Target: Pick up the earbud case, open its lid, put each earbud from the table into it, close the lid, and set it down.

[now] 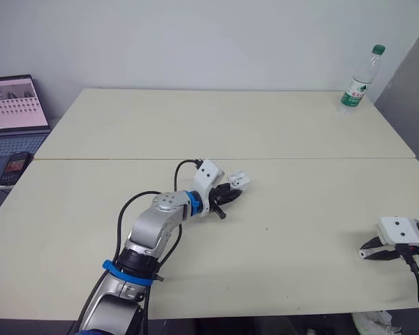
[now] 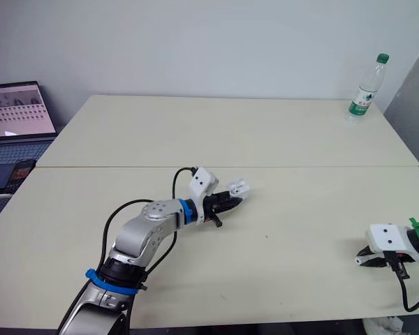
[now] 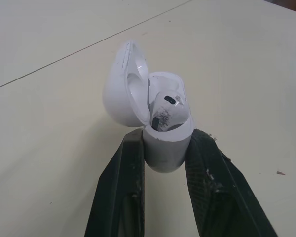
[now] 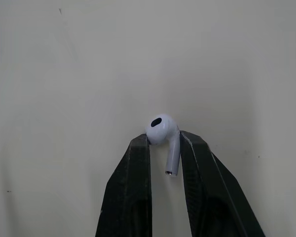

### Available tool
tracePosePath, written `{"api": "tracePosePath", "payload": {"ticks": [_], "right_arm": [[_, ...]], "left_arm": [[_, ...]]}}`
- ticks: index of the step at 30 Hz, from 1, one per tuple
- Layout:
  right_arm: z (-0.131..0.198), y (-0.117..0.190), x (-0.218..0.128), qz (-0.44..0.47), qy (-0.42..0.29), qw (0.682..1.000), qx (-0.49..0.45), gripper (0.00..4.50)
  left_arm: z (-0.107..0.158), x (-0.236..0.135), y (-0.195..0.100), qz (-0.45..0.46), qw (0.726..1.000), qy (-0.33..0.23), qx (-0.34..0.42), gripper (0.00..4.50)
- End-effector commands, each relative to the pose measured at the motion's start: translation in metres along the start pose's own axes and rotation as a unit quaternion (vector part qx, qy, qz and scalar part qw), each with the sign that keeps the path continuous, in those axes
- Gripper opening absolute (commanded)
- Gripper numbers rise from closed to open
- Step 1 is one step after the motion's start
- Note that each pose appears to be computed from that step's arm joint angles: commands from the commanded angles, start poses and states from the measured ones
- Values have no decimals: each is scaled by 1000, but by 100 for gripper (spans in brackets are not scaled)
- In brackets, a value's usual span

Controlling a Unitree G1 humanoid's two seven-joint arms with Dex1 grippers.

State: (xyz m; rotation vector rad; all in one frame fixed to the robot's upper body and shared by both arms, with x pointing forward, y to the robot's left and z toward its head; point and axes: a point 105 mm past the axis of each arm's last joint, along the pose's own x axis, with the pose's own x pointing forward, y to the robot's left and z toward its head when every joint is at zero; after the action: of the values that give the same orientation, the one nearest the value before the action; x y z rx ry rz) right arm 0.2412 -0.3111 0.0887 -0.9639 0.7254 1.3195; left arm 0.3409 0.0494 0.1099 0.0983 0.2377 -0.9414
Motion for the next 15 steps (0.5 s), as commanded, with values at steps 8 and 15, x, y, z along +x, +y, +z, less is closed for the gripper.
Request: {"api": "tracePosePath", "payload": {"ticks": [8, 15], "right_arm": [[-12, -1, -5, -5, 60, 998, -12, 250], [-2, -3, -13, -23, 128, 990, 48, 286]], "left_arm": [[16, 1, -1, -1, 1000, -25, 19, 78], [19, 4, -2, -10, 999, -28, 22, 78]]}}
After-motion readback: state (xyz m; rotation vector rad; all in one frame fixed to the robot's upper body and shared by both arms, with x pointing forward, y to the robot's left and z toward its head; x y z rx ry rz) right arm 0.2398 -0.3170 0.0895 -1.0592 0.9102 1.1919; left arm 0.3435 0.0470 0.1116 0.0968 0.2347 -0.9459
